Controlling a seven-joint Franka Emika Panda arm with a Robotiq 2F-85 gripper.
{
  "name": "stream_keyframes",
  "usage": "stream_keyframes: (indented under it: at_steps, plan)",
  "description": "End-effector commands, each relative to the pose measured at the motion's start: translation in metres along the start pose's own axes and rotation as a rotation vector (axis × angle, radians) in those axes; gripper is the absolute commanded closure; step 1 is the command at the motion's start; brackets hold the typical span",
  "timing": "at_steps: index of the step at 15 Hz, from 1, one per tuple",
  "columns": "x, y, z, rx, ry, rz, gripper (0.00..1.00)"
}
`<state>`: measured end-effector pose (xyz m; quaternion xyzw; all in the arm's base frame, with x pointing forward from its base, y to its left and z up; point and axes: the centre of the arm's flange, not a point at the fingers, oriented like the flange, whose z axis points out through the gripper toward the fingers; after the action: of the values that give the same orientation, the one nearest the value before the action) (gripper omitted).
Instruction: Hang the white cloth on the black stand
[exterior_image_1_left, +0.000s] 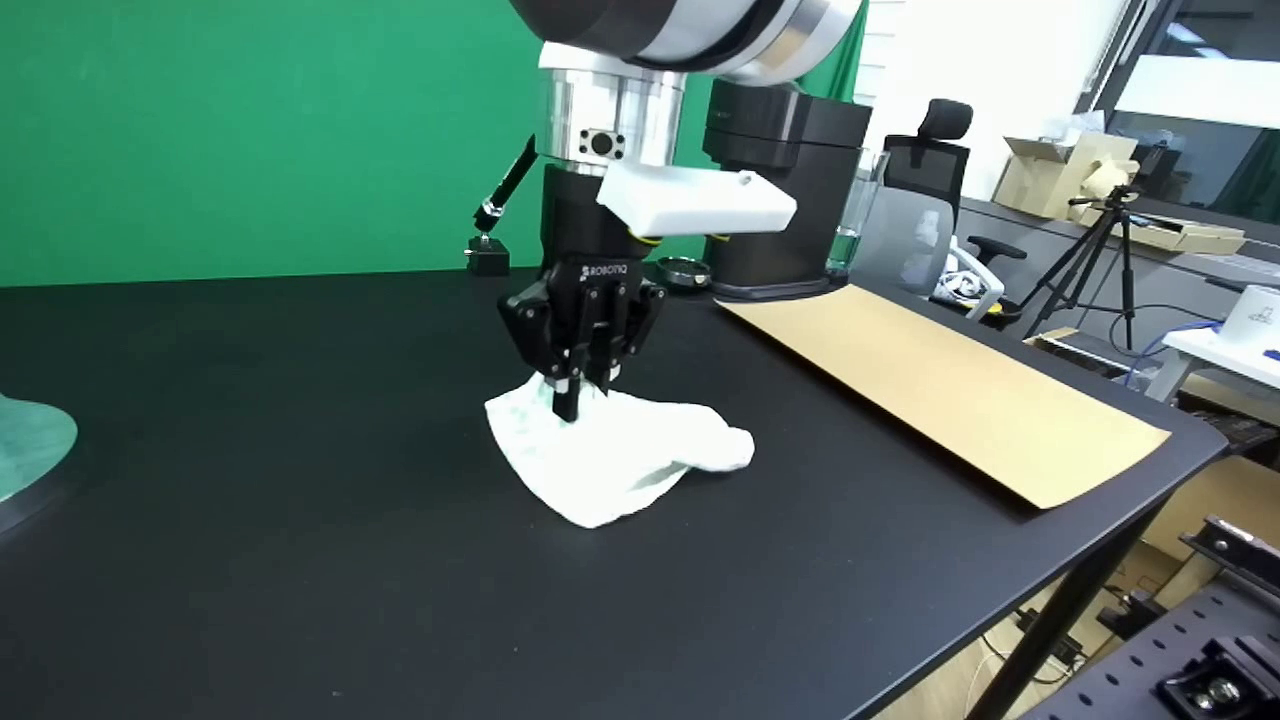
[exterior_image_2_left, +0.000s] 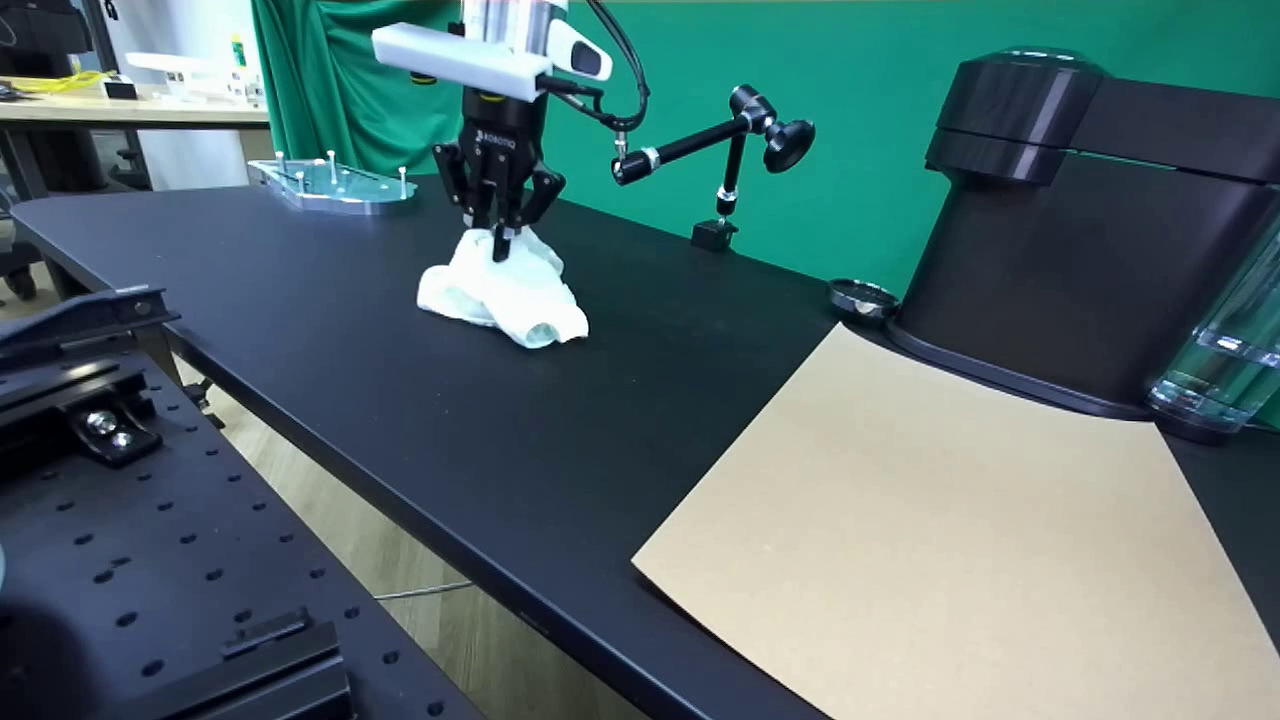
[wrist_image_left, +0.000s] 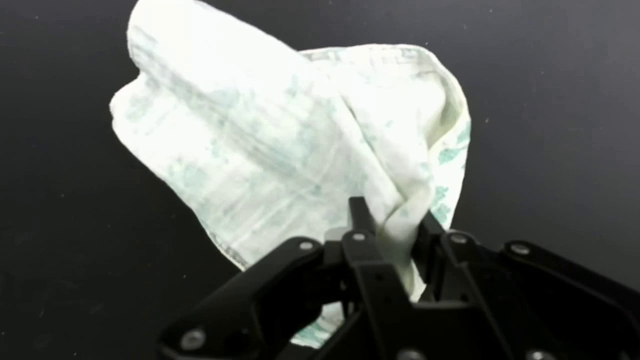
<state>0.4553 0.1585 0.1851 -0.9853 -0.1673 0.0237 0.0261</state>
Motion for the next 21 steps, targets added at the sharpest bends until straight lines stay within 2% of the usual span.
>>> stream_keyframes:
  at_steps: [1,7,15,18,21]
  plan:
    - [0.011,-0.005,-0.02,-0.018,0.003,0.012,0.99]
    - [0.03,-0.013,-0.083,-0.119,0.078,-0.064,0.99]
    - [0.063,-0.008,-0.19,-0.272,0.252,-0.08,0.99]
    - [0.072,0.0,-0.21,-0.303,0.286,-0.049,0.99]
    - [0.074,0.01,-0.212,-0.311,0.288,-0.017,0.99]
